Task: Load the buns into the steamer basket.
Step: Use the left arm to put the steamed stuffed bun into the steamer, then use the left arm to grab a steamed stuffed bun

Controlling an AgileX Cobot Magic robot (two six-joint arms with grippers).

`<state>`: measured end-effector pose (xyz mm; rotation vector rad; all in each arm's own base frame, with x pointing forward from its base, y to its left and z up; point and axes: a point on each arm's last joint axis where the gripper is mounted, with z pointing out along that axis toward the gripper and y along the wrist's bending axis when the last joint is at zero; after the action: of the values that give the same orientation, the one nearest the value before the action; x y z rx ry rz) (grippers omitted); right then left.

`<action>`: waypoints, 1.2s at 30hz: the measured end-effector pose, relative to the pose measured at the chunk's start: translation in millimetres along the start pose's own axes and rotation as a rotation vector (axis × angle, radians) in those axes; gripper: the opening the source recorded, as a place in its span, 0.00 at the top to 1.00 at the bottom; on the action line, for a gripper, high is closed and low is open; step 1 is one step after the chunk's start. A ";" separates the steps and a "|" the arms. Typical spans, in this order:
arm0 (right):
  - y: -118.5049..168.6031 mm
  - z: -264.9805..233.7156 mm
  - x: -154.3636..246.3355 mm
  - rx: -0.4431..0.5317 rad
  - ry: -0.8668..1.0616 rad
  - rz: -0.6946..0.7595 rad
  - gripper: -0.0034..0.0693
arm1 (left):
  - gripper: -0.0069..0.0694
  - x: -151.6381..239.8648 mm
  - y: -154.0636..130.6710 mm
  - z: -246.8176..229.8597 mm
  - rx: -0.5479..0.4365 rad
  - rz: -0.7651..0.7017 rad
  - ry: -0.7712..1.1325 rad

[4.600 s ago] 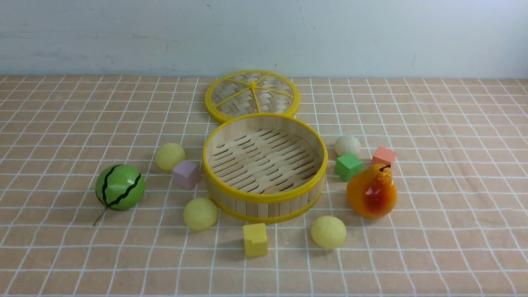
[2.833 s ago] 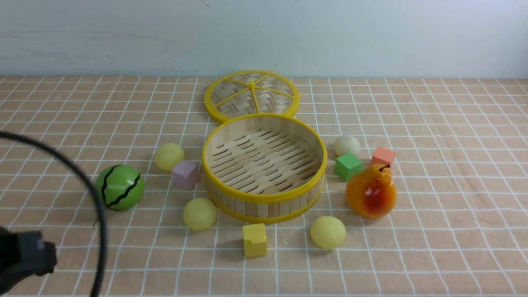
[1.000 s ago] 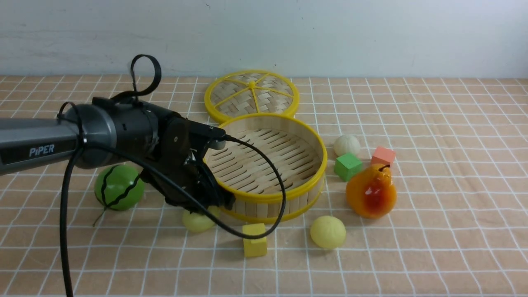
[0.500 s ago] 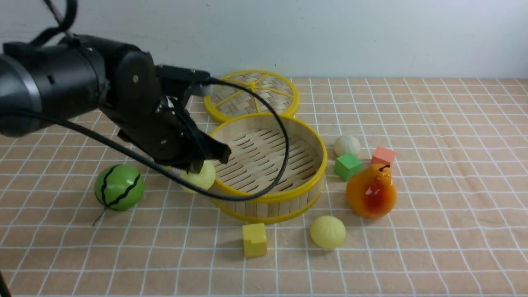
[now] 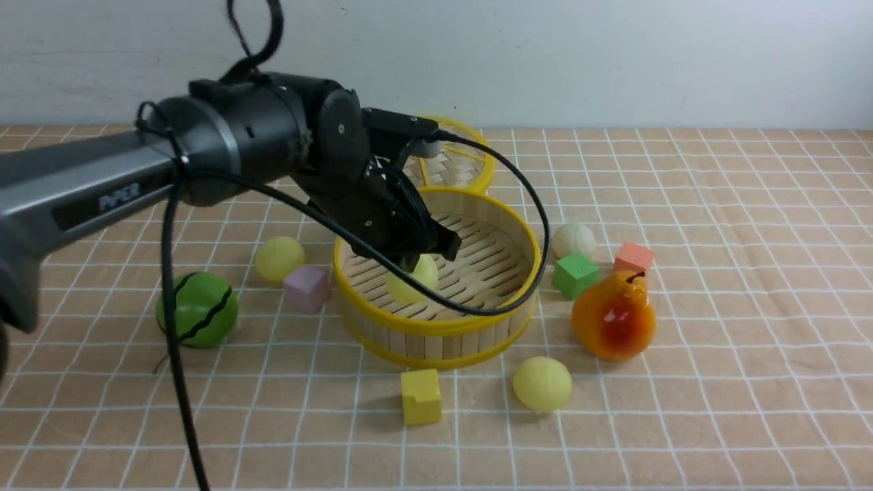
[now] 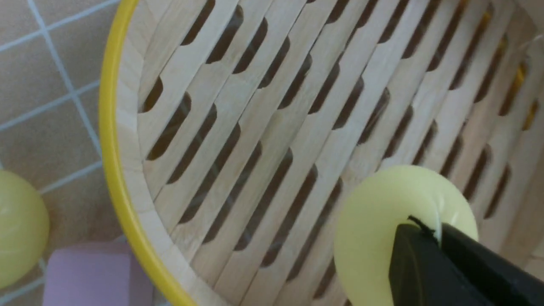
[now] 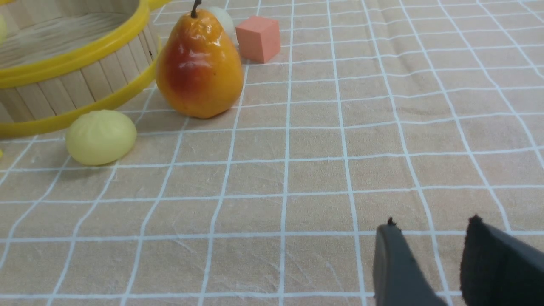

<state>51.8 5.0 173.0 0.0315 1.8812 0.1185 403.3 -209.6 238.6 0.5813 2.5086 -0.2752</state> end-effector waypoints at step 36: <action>0.0 0.0 0.0 0.000 0.000 0.000 0.62 | 0.48 -8.6 146.7 7.8 -0.235 -0.201 0.025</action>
<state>51.8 5.0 173.0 0.0315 1.8812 0.1185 480.7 -85.1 226.1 0.2407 2.5782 -0.0444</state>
